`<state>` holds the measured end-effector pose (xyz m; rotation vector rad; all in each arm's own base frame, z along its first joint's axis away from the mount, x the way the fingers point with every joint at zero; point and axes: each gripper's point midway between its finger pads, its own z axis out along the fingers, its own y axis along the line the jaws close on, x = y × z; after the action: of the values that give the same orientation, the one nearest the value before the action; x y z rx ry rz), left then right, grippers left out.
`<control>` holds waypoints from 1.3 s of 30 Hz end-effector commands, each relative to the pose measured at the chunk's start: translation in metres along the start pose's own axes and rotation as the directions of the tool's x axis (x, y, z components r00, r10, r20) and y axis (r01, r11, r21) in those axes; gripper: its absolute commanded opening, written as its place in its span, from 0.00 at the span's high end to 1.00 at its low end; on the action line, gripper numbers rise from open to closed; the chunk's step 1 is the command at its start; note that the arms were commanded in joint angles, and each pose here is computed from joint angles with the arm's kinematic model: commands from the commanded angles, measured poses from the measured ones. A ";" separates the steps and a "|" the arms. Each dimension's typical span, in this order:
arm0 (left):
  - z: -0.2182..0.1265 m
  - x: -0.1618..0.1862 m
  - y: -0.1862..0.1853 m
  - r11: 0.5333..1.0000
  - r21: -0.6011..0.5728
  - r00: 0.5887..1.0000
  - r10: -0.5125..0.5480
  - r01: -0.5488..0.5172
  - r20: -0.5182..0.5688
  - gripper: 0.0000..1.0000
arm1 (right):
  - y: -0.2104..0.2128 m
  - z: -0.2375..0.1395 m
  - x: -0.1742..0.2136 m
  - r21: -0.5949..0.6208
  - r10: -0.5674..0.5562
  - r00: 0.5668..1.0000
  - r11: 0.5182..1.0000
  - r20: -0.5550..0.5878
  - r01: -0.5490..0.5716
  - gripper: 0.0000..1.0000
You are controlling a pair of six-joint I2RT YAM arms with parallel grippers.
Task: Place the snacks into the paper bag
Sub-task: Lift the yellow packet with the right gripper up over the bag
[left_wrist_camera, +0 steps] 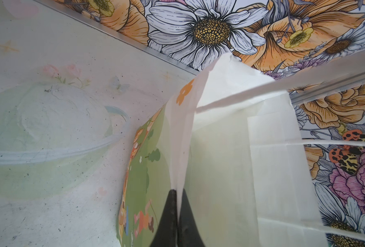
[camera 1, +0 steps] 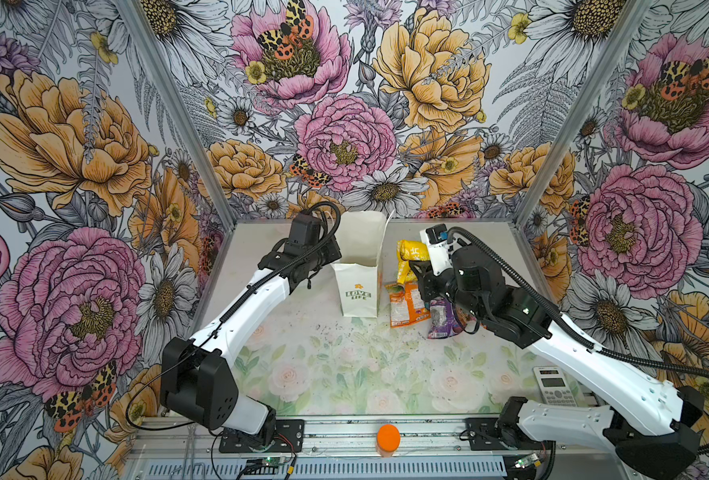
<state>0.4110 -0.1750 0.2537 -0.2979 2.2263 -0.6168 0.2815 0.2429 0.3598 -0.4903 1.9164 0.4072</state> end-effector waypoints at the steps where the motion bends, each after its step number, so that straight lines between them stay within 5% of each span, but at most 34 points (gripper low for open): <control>1: -0.002 0.002 -0.007 1.000 0.017 1.000 0.021 -0.021 -0.018 1.00 | 0.005 -0.001 -0.042 -0.008 -0.054 0.993 0.998 0.101 0.055 1.00; 17: -0.004 0.001 -0.012 0.999 0.024 1.000 0.024 -0.024 -0.011 1.00 | 0.036 0.016 -0.137 -0.082 -0.048 0.939 0.993 0.340 0.080 1.00; 28: -0.001 0.003 -0.012 0.999 0.022 0.999 0.025 -0.024 -0.020 1.00 | 0.034 0.021 -0.172 -0.110 0.117 0.856 0.991 0.504 -0.070 1.00; 39: -0.002 0.003 -0.011 0.999 0.020 1.000 0.025 -0.025 -0.018 1.00 | 0.042 0.060 -0.165 -0.188 0.268 0.850 0.961 0.453 -0.203 1.00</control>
<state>0.4095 -0.1786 0.2558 -0.2881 2.2276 -0.6220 0.3579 0.3325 0.4819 -0.2859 1.4841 0.6773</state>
